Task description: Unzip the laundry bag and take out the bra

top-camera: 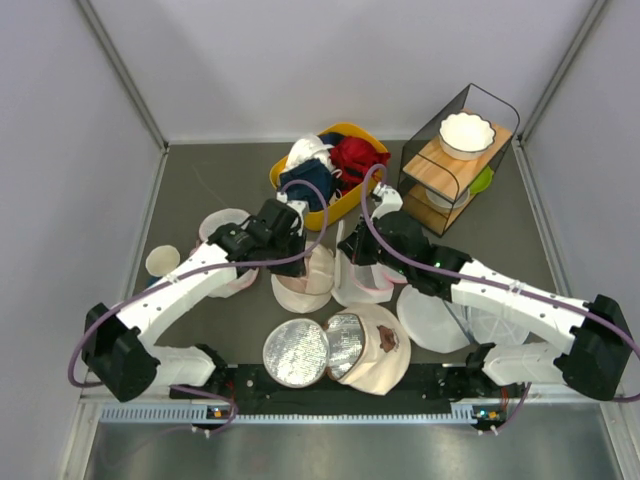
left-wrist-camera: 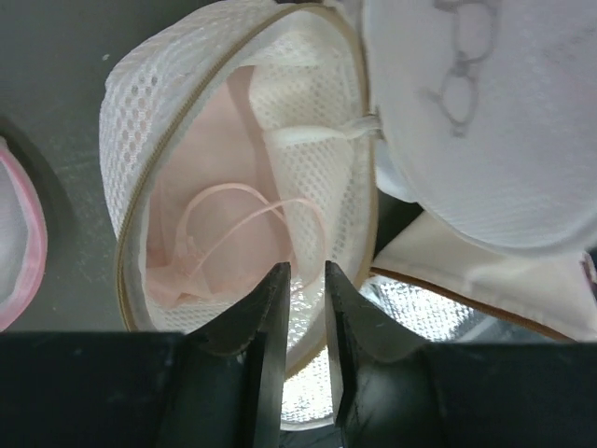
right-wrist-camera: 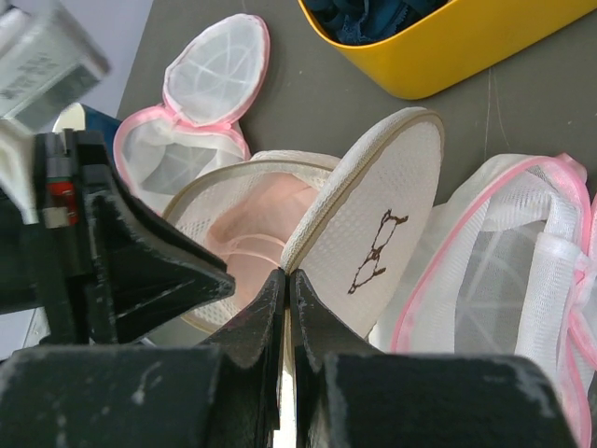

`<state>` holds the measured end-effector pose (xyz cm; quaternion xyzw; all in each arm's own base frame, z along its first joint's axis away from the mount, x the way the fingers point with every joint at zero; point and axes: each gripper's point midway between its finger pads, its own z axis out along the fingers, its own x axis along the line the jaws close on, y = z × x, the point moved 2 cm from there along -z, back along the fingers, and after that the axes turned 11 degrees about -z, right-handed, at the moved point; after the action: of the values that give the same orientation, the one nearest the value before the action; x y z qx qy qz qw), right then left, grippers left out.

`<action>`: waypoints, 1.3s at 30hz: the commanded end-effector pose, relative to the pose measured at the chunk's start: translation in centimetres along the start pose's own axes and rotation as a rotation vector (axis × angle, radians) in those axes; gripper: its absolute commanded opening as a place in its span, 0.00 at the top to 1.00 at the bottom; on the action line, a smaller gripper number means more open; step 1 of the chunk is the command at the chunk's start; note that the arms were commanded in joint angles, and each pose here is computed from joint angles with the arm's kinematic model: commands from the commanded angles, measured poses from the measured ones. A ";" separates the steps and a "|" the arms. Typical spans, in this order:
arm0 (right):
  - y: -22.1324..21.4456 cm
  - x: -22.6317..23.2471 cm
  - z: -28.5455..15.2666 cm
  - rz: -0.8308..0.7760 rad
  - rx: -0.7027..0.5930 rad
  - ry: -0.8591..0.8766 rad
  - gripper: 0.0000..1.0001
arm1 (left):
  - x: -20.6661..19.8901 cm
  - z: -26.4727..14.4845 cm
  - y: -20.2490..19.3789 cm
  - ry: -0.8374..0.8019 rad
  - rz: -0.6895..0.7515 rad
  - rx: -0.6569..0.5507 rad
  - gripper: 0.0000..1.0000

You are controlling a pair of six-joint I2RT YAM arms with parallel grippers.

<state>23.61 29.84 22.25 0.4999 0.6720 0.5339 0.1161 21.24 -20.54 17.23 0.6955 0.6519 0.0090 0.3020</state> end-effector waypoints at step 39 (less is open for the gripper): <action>2.0 0.4 -1.6 0.009 -0.084 0.032 1.00 | 1.3 0.7 2.7 0.179 -0.029 -0.095 1.00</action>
<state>23.07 29.25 22.87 0.4959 0.6670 0.5440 0.1150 23.31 -19.43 10.18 0.6695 0.7140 0.0802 0.1885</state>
